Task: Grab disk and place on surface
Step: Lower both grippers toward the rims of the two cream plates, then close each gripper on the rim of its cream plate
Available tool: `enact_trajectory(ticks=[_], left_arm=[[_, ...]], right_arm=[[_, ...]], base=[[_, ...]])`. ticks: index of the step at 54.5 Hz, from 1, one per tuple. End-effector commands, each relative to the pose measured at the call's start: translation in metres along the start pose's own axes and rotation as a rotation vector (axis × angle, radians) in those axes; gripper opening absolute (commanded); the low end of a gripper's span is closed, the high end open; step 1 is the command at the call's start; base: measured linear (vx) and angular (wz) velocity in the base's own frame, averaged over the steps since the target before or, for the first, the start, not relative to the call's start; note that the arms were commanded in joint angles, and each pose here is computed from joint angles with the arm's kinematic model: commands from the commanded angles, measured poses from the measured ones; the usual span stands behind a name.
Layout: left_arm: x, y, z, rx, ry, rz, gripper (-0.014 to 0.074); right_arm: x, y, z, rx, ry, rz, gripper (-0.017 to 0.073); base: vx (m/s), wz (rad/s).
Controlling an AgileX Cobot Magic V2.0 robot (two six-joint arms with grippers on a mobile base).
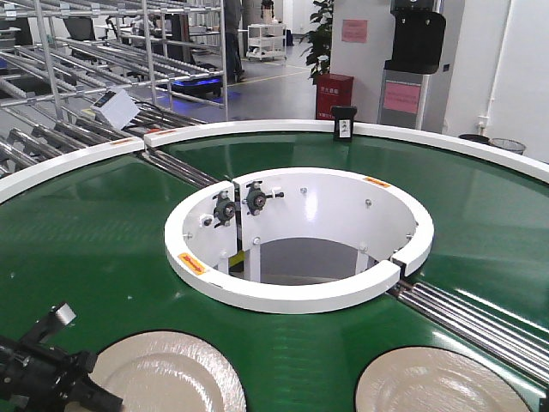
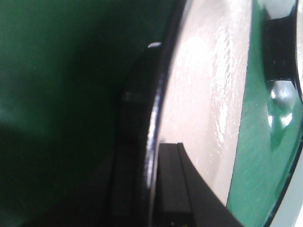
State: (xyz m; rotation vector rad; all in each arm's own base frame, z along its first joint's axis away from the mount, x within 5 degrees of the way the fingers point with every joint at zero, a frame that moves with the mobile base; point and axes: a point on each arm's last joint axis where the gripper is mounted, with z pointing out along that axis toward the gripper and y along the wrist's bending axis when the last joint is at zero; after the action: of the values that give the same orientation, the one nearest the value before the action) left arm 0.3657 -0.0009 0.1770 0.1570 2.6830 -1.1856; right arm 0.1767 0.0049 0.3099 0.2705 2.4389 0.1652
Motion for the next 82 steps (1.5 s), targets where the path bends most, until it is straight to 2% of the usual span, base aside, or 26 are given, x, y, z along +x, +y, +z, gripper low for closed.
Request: enact_trajectory(ticks=[1,5,11,13,17,23,28,35,44,52,59,66,73,82], left_arm=[[-0.013,-0.044,-0.028,0.09,-0.063,0.048,-0.0006],[-0.019,-0.057,-0.04,0.078,-0.101,0.076,-0.0004],[-0.025,-0.078,-0.06,0.065,-0.157,0.123,-0.0005],[-0.026,-0.085,-0.065,0.062,-0.173,0.128,-0.0005],[-0.025,-0.099,-0.077,0.056,-0.203,0.141,-0.0005],[-0.02,-0.114,-0.089,0.047,-0.234,0.178,-0.0005],[-0.015,-0.126,-0.097,0.041,-0.257,0.208,-0.0005],[-0.012,-0.134,-0.103,0.036,-0.277,0.229,-0.0005],[-0.011,-0.135,-0.104,0.029,-0.272,0.235,-0.0005],[-0.011,-0.135,-0.104,0.028,-0.271,0.236,-0.0005],[-0.011,-0.135,-0.104,0.027,-0.271,0.236,-0.0005],[-0.011,-0.134,-0.104,0.021,-0.27,0.239,-0.0005],[-0.011,-0.134,-0.104,0.019,-0.274,0.239,-0.0005],[-0.011,-0.134,-0.104,0.019,-0.274,0.239,-0.0005]], right_arm=[[-0.03,0.002,-0.008,0.041,-0.046,-0.053,0.0488],[-0.048,0.002,-0.007,0.1,-0.018,-0.061,0.0488],[-0.076,-0.007,0.001,0.194,0.017,-0.022,0.0482],[-0.084,-0.013,0.005,0.213,0.026,0.008,0.0472],[-0.097,-0.035,0.017,0.243,0.047,0.103,0.0449],[-0.101,-0.07,0.04,0.184,0.104,0.25,0.0414],[-0.101,-0.092,0.061,0.078,0.159,0.3,0.0386],[-0.102,-0.108,0.094,-0.049,0.181,0.314,0.0366],[-0.096,-0.111,0.138,-0.179,0.247,0.313,0.0365],[-0.087,-0.118,0.167,-0.226,0.298,0.264,0.0365],[-0.081,-0.118,0.186,-0.302,0.314,0.259,0.0365],[-0.075,-0.112,0.203,-0.463,0.328,0.263,0.0365],[-0.07,-0.106,0.211,-0.602,0.337,0.239,0.0369],[-0.07,-0.105,0.212,-0.623,0.339,0.245,0.04]], base=[[0.0,0.0],[0.0,0.0],[0.0,0.0],[0.0,0.0],[0.0,0.0],[0.0,0.0],[0.0,0.0],[0.0,0.0],[0.0,0.0],[0.0,0.0],[0.0,0.0],[0.0,0.0],[0.0,0.0],[0.0,0.0]])
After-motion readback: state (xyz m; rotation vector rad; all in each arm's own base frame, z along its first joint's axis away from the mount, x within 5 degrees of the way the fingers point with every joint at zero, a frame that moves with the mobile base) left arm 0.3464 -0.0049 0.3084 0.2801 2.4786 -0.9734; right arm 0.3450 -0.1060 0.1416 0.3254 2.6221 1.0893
